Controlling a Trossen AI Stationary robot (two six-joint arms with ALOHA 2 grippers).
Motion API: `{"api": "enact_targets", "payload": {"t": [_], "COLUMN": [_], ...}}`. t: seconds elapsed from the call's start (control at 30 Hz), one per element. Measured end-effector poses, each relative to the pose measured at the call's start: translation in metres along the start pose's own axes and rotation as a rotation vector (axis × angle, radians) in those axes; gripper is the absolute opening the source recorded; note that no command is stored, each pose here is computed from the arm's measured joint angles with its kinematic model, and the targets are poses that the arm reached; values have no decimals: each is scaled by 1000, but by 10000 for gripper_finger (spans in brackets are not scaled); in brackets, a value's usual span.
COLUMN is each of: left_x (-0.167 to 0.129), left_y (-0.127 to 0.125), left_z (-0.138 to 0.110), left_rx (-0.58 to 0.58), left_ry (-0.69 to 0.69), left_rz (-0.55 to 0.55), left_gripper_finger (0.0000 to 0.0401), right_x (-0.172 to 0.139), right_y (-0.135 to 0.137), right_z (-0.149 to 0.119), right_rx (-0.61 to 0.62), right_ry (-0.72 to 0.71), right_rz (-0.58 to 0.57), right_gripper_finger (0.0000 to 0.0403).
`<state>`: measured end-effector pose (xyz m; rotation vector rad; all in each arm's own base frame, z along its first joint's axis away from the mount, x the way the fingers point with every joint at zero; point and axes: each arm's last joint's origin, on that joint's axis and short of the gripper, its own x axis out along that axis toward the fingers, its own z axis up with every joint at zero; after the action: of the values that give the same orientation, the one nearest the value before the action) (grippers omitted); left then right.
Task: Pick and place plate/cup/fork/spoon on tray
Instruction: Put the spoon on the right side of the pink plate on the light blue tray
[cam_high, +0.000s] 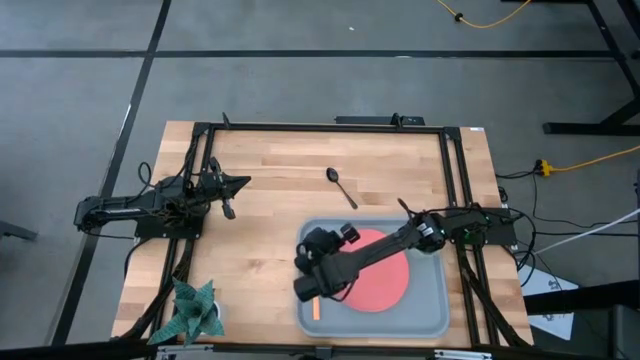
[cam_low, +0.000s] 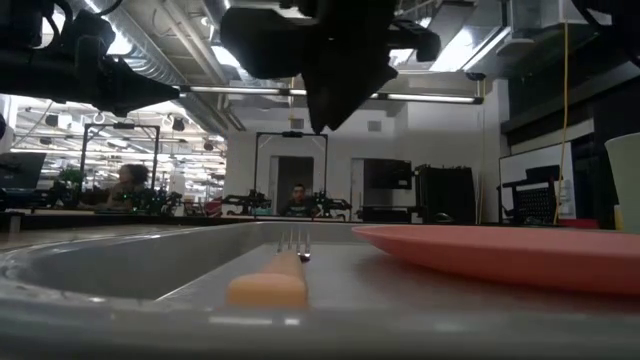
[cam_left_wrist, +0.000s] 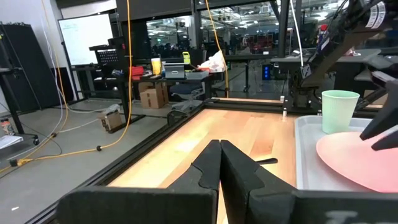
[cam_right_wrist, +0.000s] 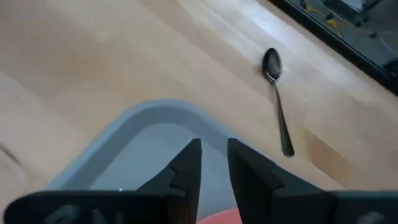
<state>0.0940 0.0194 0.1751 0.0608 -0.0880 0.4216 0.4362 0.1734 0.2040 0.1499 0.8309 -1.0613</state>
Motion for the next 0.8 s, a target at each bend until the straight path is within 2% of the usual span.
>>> {"api": "enact_targets", "payload": {"t": [0.07, 0.23, 0.5, 0.7, 0.8], "left_x": [0, 0, 0, 0, 0], "left_y": [0, 0, 0, 0, 0], "left_z": [0, 0, 0, 0, 0], "left_rx": [0, 0, 0, 0, 0], "left_ry": [0, 0, 0, 0, 0], "left_rz": [0, 0, 0, 0, 0], "left_gripper_finger": [0, 0, 0, 0, 0], "right_x": [2, 2, -11, -21, -23], "right_y": [-2, -3, 5, 6, 2], "right_z": [4, 12, 1, -9, -9], "right_rx": [-46, -72, -103, -203, -331], "right_ry": [27, 87, 106, -6, -83], "right_rz": [4, 53, 125, 106, 44], "right_gripper_finger": [84, 84, 84, 84, 84]}}
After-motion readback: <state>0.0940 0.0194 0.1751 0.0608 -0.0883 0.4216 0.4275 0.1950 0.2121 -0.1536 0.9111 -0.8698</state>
